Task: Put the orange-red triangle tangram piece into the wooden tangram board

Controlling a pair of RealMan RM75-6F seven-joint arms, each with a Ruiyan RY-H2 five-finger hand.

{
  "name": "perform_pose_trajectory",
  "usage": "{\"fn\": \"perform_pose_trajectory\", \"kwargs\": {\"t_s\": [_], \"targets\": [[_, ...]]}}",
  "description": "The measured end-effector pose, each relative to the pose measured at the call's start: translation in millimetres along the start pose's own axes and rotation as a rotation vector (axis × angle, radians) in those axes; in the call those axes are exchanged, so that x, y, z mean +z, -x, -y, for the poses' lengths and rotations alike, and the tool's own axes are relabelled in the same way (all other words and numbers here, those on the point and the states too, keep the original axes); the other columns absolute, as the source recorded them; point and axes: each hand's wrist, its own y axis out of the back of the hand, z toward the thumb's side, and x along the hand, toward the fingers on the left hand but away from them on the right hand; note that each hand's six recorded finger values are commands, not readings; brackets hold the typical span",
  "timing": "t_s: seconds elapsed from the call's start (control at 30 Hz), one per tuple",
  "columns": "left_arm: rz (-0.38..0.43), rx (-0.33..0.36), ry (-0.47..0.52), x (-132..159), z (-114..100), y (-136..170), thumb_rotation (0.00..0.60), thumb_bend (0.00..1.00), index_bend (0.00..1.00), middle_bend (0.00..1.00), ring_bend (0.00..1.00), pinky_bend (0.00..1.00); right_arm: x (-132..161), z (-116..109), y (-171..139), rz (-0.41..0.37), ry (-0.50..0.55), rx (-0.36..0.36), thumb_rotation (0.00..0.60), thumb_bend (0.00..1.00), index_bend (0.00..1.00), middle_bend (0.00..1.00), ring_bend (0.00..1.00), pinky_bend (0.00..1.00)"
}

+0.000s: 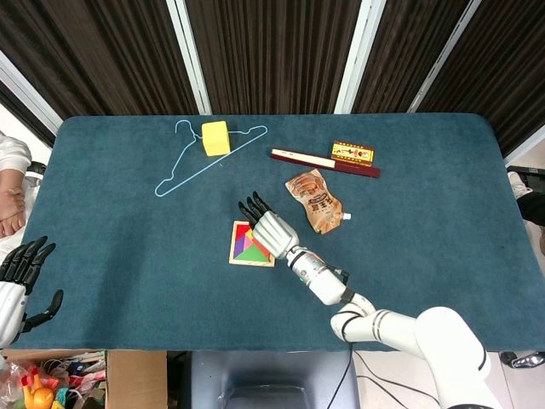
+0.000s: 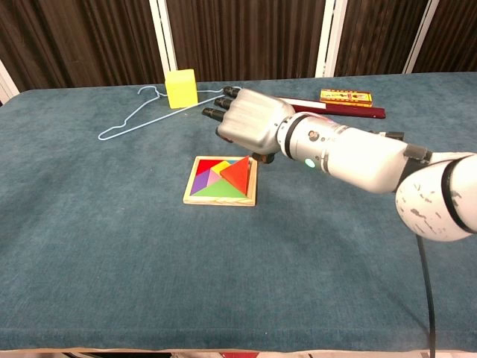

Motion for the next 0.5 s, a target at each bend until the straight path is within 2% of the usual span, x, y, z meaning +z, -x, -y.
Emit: {"fn": "perform_pose_trajectory", "kwargs": {"t_s": [0.03, 0.33, 0.5], "targets": [[-0.002, -0.003, -0.001, -0.4, 0.6, 0.3, 0.600, 0.47, 0.00, 0.00, 0.00, 0.09, -1.7, 1.1, 0.6, 0.004, 0.004, 0.006, 0.600, 0.59, 0.47, 0.03, 0.00, 0.00], [-0.006, -0.008, -0.002, -1.6, 1.9, -3.4, 0.600, 0.48, 0.00, 0.00, 0.00, 0.09, 2.4, 3.5, 6.7, -0.005, 0.018, 0.033, 0.600, 0.73, 0.50, 0.03, 0.00, 0.00], [-0.005, -0.006, -0.001, -2.0, 1.4, -3.7, 0.600, 0.48, 0.00, 0.00, 0.00, 0.09, 7.8, 4.8, 7.5, -0.021, 0.030, 0.043, 0.600, 0.74, 0.50, 0.03, 0.00, 0.00]]}}
